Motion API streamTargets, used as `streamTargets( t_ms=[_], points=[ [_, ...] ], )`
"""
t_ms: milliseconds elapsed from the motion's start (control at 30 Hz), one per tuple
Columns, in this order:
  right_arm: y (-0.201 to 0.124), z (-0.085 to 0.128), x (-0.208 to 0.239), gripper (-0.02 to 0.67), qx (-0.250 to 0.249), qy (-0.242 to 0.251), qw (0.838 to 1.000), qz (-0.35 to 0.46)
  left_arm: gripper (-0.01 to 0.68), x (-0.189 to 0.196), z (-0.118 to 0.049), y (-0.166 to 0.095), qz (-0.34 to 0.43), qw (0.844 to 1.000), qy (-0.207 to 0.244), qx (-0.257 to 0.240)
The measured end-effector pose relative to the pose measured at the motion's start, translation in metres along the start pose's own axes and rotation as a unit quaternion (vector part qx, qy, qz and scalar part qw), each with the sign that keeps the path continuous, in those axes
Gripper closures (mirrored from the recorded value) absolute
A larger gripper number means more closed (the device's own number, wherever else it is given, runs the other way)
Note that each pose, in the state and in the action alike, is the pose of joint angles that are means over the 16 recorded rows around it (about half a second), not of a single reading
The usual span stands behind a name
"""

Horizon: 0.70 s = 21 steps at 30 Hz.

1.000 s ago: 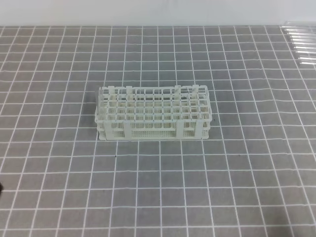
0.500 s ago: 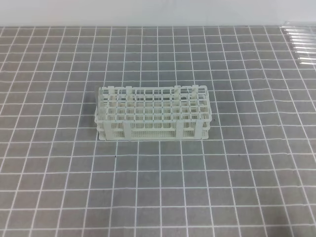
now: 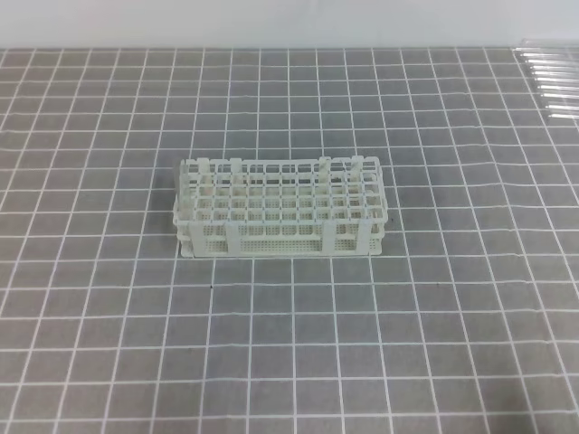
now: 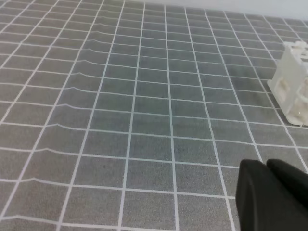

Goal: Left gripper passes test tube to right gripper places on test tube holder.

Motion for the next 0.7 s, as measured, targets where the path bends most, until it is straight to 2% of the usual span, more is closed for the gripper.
streamTargets(
  t_ms=[700],
  points=[
    [0.0000, 0.0001, -0.0001, 0.650, -0.001, 0.000, 1.000, 0.000, 0.673, 0.0004, 0.0001, -0.0002, -0.001, 1.000, 0.000, 0.001]
  ],
)
Point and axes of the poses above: a point on each arm's last joint axis where the gripper is mounted, x pointing back along that axis away from the gripper, z along the wrist's bending axis when the last joint is at zero, y = z × x, the point moved 1 cm from there along -x, pointing out along that axis toward the gripper, and after that the axes turned 6 degrees about -x, right-handed, at the moved point
